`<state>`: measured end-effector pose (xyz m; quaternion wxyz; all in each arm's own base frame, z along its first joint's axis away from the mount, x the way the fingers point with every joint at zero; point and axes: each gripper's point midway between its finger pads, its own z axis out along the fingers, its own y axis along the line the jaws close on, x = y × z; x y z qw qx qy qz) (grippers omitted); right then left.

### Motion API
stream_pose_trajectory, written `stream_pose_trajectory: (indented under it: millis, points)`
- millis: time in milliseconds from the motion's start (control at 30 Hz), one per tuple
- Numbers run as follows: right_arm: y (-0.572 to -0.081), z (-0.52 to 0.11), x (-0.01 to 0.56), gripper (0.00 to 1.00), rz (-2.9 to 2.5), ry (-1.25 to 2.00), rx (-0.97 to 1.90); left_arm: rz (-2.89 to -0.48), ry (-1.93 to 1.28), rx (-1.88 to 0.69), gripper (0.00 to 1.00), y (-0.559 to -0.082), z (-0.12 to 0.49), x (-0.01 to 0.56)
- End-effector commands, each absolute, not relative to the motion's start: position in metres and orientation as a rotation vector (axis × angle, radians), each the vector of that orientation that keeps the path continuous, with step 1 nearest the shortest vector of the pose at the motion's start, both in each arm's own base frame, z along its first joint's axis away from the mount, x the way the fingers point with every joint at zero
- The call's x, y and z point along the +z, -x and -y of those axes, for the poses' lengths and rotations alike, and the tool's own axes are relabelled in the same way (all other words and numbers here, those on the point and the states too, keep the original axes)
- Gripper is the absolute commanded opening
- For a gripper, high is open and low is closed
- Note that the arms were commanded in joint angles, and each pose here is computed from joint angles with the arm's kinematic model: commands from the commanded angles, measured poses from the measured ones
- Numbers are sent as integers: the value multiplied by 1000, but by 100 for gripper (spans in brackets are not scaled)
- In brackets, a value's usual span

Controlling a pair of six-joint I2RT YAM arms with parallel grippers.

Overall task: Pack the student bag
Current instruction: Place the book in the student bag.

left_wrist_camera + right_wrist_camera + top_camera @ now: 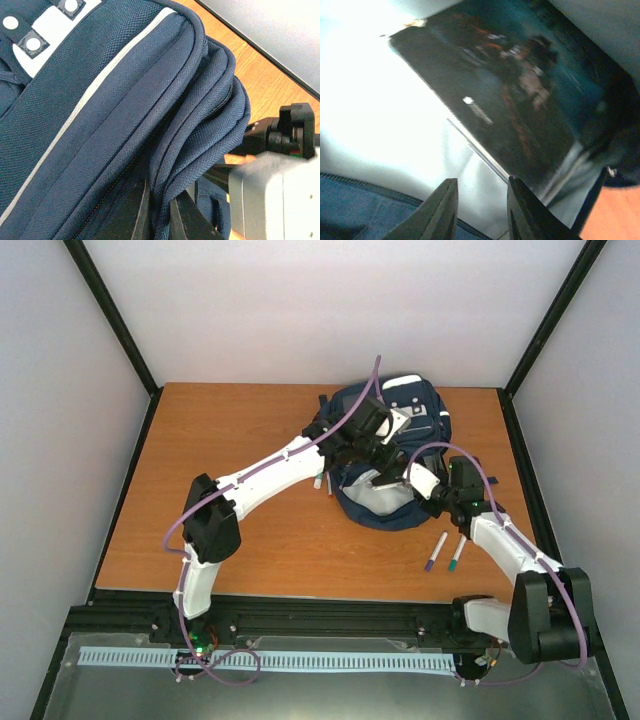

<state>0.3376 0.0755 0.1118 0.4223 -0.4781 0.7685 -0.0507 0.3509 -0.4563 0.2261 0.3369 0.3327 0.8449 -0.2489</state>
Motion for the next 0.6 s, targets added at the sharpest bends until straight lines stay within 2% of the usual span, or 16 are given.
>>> stream_pose_trajectory:
  millis: [0, 67, 267, 567]
  points:
    - [-314, -91, 95, 19, -1883, 1375, -102, -2083, -823, -773, 1, -339, 456, 298]
    - [-316, -92, 90, 13, -1869, 1400, -149, -2077, -828, -788, 1, -336, 458, 303]
    - [-332, -100, 84, 6, -1858, 1425, -183, -2064, -826, -797, 1, -335, 456, 312]
    - [-384, -103, 70, 3, -1875, 1359, -288, -2055, -826, -799, 1, -334, 453, 318]
